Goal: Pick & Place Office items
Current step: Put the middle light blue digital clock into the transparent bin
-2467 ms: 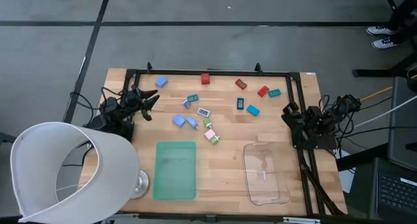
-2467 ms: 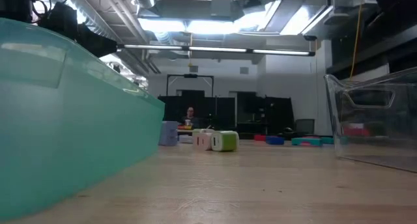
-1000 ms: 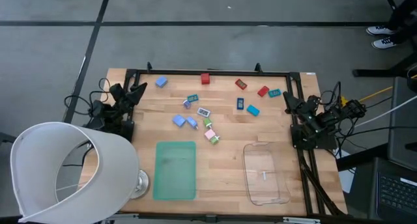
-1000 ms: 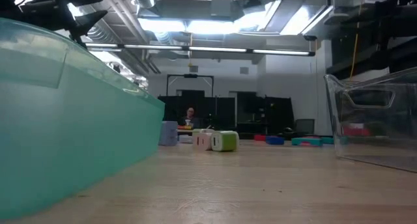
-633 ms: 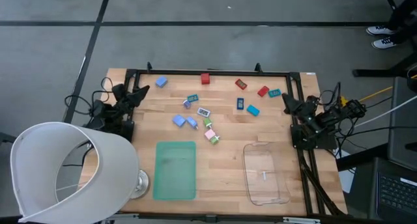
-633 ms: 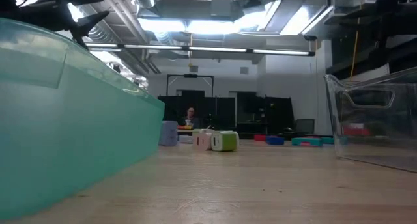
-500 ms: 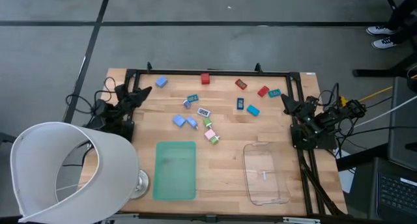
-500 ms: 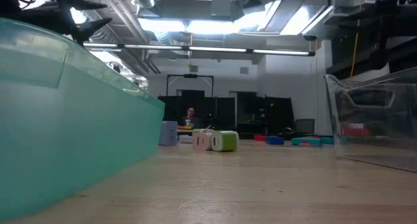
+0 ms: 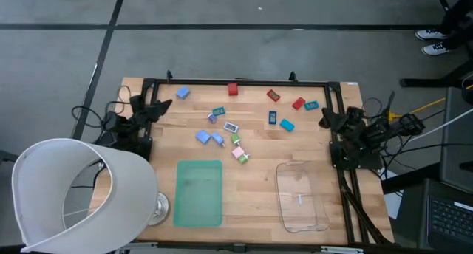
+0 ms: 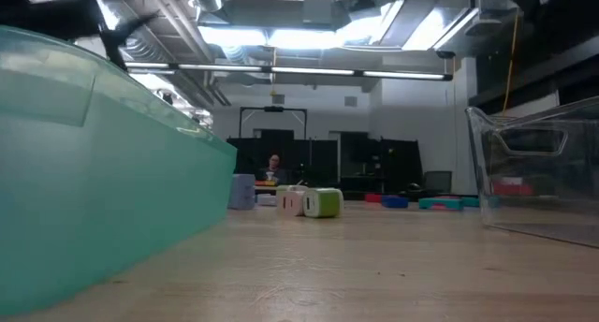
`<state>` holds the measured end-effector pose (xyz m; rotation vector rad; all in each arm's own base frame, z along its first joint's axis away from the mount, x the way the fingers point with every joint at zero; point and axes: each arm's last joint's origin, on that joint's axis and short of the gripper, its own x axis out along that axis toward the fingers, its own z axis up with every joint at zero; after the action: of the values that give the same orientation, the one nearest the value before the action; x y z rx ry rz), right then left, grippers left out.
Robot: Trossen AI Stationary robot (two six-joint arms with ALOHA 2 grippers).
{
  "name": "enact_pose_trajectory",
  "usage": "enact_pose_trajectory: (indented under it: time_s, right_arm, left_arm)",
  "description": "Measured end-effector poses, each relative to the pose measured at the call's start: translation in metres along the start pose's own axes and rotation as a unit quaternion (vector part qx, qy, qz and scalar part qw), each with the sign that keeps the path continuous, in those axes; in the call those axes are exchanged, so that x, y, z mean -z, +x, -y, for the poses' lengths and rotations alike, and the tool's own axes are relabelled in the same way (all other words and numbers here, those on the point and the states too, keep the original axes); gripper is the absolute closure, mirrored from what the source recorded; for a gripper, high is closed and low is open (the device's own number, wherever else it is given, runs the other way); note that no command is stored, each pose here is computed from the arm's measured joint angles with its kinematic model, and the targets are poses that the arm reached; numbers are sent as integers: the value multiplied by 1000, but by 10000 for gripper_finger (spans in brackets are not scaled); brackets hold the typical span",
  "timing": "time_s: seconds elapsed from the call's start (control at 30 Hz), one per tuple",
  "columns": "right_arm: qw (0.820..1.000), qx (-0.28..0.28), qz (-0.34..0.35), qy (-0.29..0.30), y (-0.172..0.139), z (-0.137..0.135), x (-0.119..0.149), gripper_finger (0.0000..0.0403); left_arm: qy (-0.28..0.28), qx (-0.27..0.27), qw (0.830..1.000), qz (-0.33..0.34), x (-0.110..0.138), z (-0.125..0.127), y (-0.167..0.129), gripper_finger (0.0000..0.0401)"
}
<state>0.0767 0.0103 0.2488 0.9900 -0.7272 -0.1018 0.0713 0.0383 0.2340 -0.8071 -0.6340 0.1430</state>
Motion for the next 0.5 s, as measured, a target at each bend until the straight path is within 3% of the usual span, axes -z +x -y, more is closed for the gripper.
enact_pose_trajectory:
  time_s: [0.13, 0.3, 0.5]
  right_arm:
    - [995, -5, 0, -102, 28, -26, -3, 350]
    - [960, 7, 4, -280, 81, -66, 2, 350]
    - [903, 148, 7, -404, 135, -94, 8, 346]
  left_arm:
    - [63, 3, 998, -15, -17, 28, 15, 273]
    - [158, -32, 983, -84, -37, 60, 48, 273]
    - [284, -97, 934, -191, -48, 74, 88, 273]
